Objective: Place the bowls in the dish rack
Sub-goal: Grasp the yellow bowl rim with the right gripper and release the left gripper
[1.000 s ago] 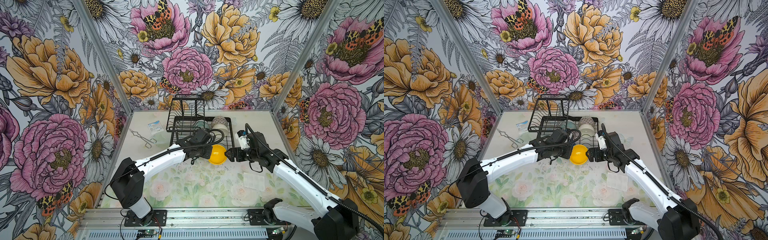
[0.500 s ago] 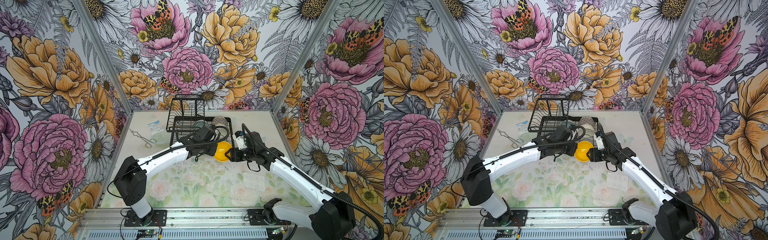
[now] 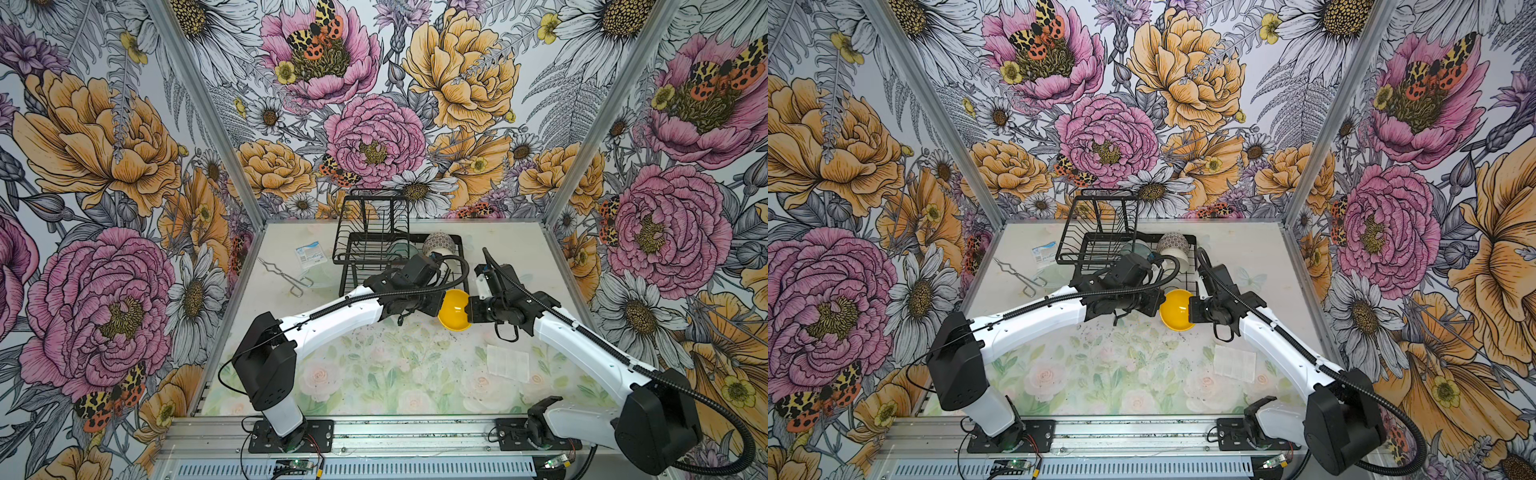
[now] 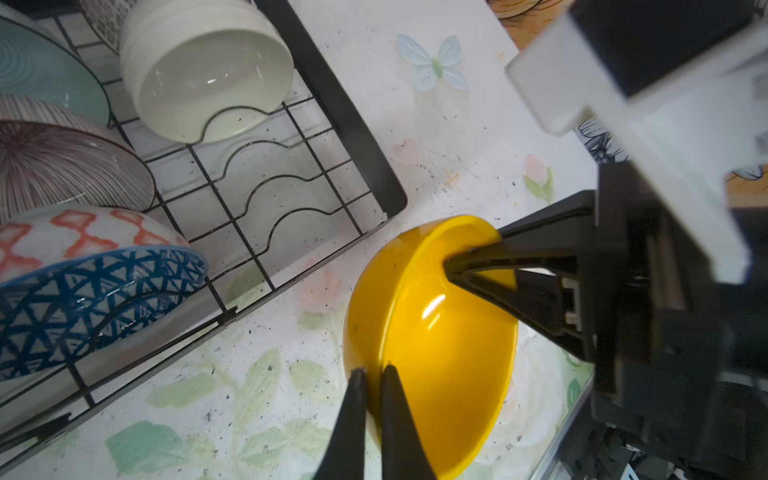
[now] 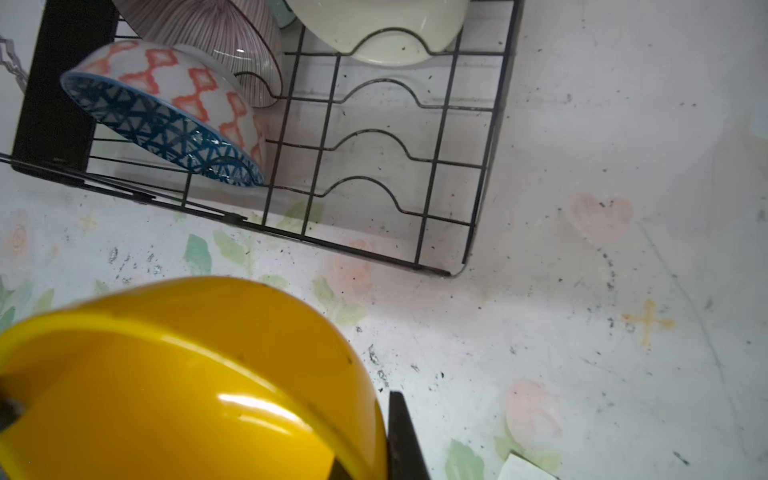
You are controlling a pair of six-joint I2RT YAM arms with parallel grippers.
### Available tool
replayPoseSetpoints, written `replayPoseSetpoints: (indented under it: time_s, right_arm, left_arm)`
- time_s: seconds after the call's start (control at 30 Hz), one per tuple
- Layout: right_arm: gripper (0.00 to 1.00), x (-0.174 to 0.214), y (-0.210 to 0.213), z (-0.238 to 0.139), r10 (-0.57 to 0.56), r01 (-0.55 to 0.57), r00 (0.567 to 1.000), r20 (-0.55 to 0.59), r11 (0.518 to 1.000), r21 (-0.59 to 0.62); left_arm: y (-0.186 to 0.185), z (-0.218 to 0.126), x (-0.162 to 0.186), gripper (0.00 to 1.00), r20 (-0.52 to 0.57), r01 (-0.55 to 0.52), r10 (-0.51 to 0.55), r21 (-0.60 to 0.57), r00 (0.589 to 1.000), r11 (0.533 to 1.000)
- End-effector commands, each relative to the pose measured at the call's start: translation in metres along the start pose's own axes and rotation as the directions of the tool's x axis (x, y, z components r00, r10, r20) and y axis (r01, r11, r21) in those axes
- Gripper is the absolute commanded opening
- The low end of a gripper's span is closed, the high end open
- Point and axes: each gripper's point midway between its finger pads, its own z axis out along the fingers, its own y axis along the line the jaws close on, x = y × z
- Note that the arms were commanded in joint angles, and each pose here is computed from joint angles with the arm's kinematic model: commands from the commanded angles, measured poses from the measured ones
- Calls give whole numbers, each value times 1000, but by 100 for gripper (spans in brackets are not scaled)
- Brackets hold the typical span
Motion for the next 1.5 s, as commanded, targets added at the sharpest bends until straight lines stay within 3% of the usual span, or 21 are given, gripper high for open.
replayPoseSetpoints:
  time_s: [0.0,0.7,0.8,0.97,1.3,1.47]
  right_arm:
    - [0,-15,36,-18,-70,80,995,70,986,-147]
    - [0,-15,29,-24,-95,107,990,103,988,-111]
    - [0,-18,27,-27,-105,117,987,120,988,-96]
    - [0,-24,24,-29,-129,140,982,136,987,-72]
    - [0,-50,4,-43,-156,138,961,227,986,93]
    - [0,-62,-5,-54,-180,133,941,287,975,177]
  left_arm:
    - [14,4,-8,0,25,6,-5,-29,1000,1000]
    - [16,-29,-9,0,69,40,-39,-23,997,999]
    - [22,-40,1,9,68,63,-60,-42,996,997]
    - [38,-62,22,33,66,104,-98,-92,993,990]
    - [78,-102,54,98,100,214,-198,-188,975,959]
    - [107,-113,63,99,128,273,-249,-240,960,932]
